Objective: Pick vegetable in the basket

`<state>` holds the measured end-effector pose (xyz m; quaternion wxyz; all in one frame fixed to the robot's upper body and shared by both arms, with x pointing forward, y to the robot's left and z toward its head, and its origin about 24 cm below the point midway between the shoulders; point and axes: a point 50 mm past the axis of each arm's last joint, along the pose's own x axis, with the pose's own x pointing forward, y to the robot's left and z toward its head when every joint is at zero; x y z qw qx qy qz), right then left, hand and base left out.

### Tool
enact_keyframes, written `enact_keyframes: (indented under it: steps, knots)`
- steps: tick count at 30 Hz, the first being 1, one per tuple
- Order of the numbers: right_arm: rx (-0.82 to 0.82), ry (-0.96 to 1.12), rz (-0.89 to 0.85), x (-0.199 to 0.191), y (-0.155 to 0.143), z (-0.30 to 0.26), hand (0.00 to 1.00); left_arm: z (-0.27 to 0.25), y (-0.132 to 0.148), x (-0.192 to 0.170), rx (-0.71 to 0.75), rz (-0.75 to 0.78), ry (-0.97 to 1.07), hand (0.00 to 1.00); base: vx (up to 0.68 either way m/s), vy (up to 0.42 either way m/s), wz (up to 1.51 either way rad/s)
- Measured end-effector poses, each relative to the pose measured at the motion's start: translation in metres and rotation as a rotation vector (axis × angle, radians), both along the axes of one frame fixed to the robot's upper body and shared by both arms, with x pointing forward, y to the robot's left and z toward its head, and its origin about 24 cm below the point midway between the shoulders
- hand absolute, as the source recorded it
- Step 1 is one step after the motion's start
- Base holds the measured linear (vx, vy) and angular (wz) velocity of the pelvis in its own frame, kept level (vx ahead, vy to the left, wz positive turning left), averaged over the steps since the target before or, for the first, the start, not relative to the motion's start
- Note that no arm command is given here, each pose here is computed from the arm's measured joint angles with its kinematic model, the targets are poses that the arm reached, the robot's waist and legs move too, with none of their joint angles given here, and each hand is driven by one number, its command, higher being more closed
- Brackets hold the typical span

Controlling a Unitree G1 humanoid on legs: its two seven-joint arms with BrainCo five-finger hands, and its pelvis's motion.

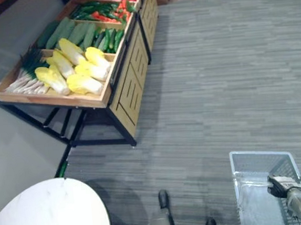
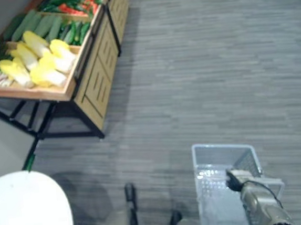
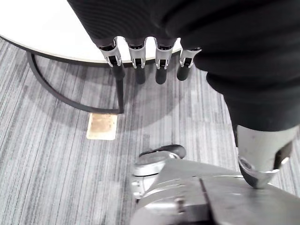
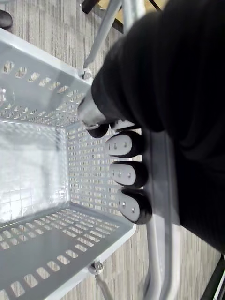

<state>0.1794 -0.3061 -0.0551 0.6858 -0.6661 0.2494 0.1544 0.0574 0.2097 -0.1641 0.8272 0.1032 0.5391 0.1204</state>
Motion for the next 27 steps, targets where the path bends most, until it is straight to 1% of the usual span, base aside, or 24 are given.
enact_keyframes:
  steps: [1, 4, 6, 8, 11, 14, 15, 20, 23, 24, 25, 27]
  knots:
    - [0.001, 0.007, 0.019, 0.001, 0.004, -0.002, 1.0, 0.0, 0.001, -0.004, 0.003, 0.003, 0.008, 0.0, 0.57, 0.33, -0.32]
    - [0.027, 0.014, 0.037, 0.0, 0.013, -0.007, 1.0, 0.002, 0.01, 0.002, 0.043, -0.004, -0.005, 0.0, 0.53, 0.252, -0.07]
    - [0.037, -0.011, 0.045, 0.006, 0.017, -0.005, 1.0, 0.004, 0.013, 0.007, 0.058, -0.027, -0.011, 0.0, 0.37, 0.213, -0.07]
    - [0.038, -0.031, 0.043, 0.012, 0.022, -0.005, 1.0, 0.006, 0.022, 0.007, 0.093, -0.07, -0.003, 0.0, 0.41, 0.204, -0.1]
    - [0.036, -0.057, 0.013, 0.014, 0.018, -0.004, 1.0, 0.01, 0.032, 0.014, 0.126, -0.12, -0.018, 0.0, 0.44, 0.158, 0.18]
    - [0.046, -0.059, -0.008, 0.011, 0.017, -0.005, 1.0, 0.014, 0.034, 0.026, 0.137, -0.116, -0.059, 0.0, 0.43, 0.025, 0.44]
    - [0.047, -0.058, -0.008, 0.011, 0.018, -0.005, 1.0, 0.014, 0.033, 0.027, 0.135, -0.116, -0.063, 0.0, 0.5, -0.079, 0.71]
    - [0.081, 0.029, -0.05, -0.015, 0.023, -0.026, 1.0, 0.016, 0.022, 0.046, 0.111, -0.126, -0.111, 0.0, 0.48, -0.205, 0.82]
    - [0.079, 0.036, -0.068, -0.019, 0.022, -0.028, 1.0, 0.015, 0.023, 0.043, 0.113, -0.125, -0.101, 0.0, 0.4, -0.337, 0.71]
    - [0.07, 0.03, -0.121, -0.021, 0.014, -0.027, 1.0, 0.015, 0.02, 0.046, 0.106, -0.127, -0.103, 0.0, 0.43, -0.457, 0.91]
    - [0.064, 0.02, -0.161, -0.02, 0.009, -0.025, 1.0, 0.013, 0.011, 0.047, 0.08, -0.125, -0.104, 0.0, 0.5, -0.543, 0.83]
    - [0.045, 0.023, -0.184, -0.019, 0.001, -0.023, 1.0, 0.01, 0.004, 0.043, 0.062, -0.114, -0.095, 0.0, 0.43, -0.45, 0.55]
